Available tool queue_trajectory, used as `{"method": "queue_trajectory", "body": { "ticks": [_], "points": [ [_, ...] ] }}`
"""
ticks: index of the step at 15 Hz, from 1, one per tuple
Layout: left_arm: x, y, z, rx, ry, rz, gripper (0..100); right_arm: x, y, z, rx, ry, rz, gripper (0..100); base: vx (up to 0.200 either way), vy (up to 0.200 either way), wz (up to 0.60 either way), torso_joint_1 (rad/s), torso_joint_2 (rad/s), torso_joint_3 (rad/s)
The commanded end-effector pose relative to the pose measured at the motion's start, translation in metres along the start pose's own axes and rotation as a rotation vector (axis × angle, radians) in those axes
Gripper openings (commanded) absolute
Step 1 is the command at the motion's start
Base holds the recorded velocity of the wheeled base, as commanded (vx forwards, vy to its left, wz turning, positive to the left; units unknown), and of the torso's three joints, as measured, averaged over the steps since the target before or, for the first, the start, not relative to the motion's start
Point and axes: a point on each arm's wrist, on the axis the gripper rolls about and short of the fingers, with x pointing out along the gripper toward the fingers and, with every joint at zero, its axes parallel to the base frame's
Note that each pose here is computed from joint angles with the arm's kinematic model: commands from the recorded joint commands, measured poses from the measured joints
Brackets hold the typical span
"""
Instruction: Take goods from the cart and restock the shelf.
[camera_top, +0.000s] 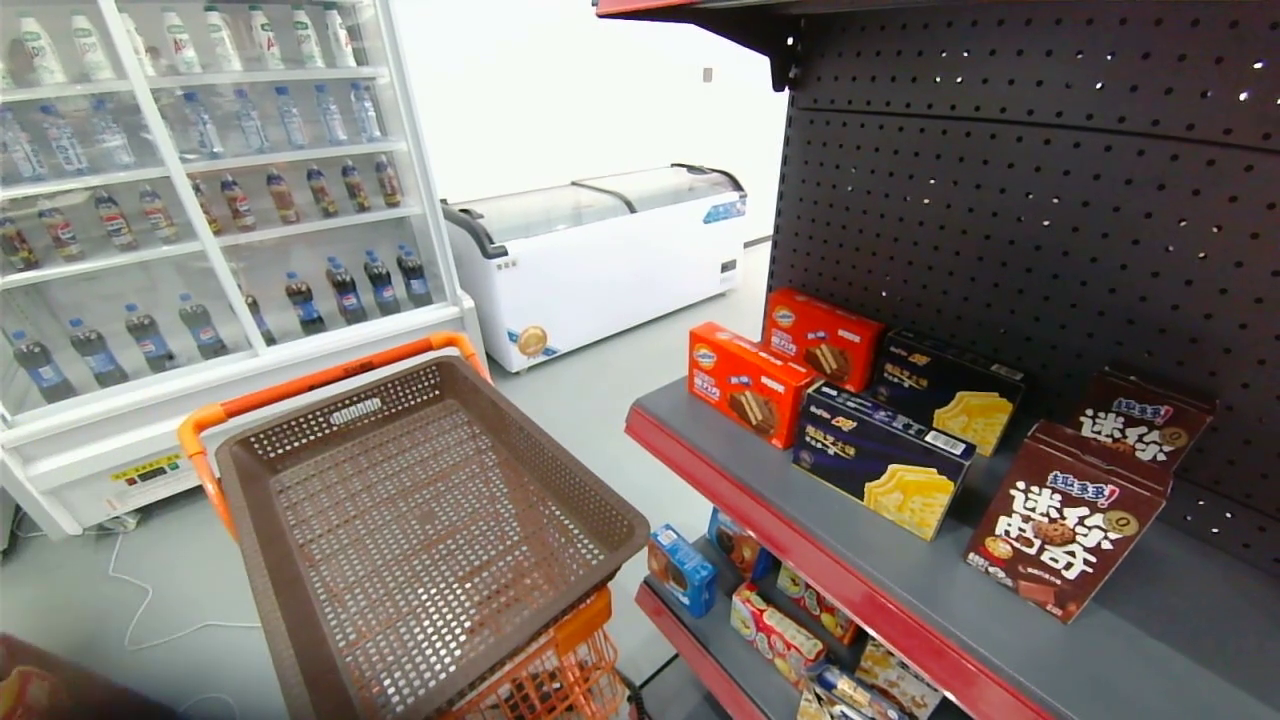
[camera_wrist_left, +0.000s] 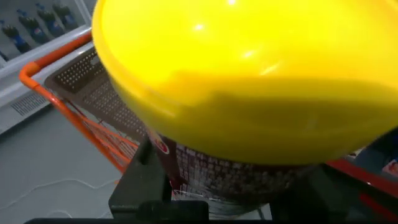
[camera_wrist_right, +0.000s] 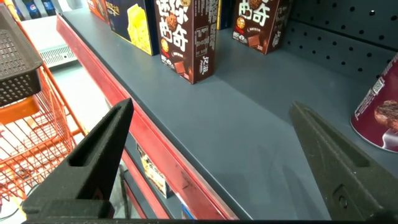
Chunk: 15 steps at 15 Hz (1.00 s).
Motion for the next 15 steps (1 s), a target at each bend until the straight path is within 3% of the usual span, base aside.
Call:
{"method": "queue_trajectory", "body": {
  "ticks": [1,15],
  "points": [
    [-0.024,-0.0024,-0.0092,0.012,-0.09,0.024,0,0.0001,0.0,0.0001,0.001,0.001,0.0,100,0.0,0.0,-0.6,0.007,0.0,0.002],
    [-0.0249,-0.0029,-0.0161,-0.01,-0.084,0.026,0,0.0001,0.0,0.0001,-0.001,0.001,0.0,100,0.0,0.0,-0.6,0.003,0.0,0.003]
  ]
}}
